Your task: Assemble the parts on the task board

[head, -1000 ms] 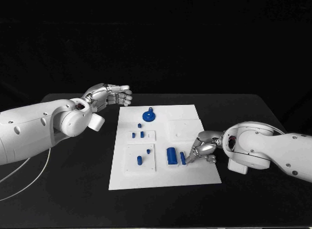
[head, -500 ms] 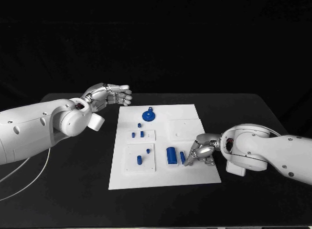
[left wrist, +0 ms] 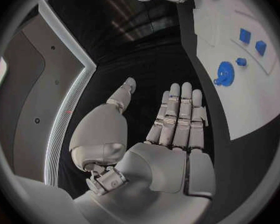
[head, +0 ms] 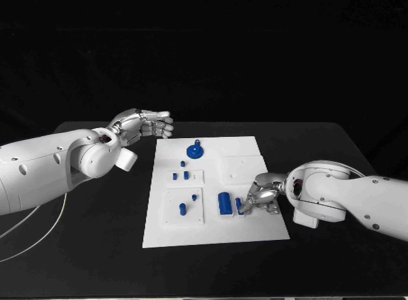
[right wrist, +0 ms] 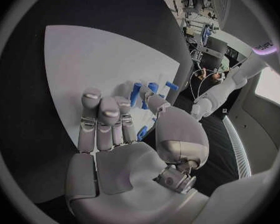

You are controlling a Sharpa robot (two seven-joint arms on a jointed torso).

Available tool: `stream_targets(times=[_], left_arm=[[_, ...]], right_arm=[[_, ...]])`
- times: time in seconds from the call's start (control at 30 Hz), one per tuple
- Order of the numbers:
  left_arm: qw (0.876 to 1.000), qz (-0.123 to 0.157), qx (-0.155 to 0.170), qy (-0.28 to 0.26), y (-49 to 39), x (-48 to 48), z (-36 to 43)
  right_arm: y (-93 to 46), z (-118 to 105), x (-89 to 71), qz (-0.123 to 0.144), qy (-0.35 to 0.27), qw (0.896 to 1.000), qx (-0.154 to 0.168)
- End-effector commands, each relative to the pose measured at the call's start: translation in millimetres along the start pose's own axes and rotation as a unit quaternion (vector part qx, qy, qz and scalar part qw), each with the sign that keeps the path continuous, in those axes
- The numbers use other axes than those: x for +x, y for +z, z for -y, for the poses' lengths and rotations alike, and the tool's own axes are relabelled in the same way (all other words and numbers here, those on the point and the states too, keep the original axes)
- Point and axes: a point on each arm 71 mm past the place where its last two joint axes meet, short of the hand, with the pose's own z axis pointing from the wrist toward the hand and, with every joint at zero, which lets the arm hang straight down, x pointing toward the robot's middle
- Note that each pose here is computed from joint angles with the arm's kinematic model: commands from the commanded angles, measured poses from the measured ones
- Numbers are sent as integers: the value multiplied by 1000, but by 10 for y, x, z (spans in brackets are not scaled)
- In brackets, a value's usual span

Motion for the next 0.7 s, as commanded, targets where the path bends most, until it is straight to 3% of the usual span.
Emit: stream_targets(times=[0.03,0.27,0.7], left_arm=[[1000,-9,3,-1,5,20,10],[1000,-9,2,0,2,16,9],[1000,-9,3,0,2,16,9]], right_arm=[[18,16,0,9,-18,1000,7],[43,27,37,1,-20,1000,10],[50,37,12,14,-16,1000,9]])
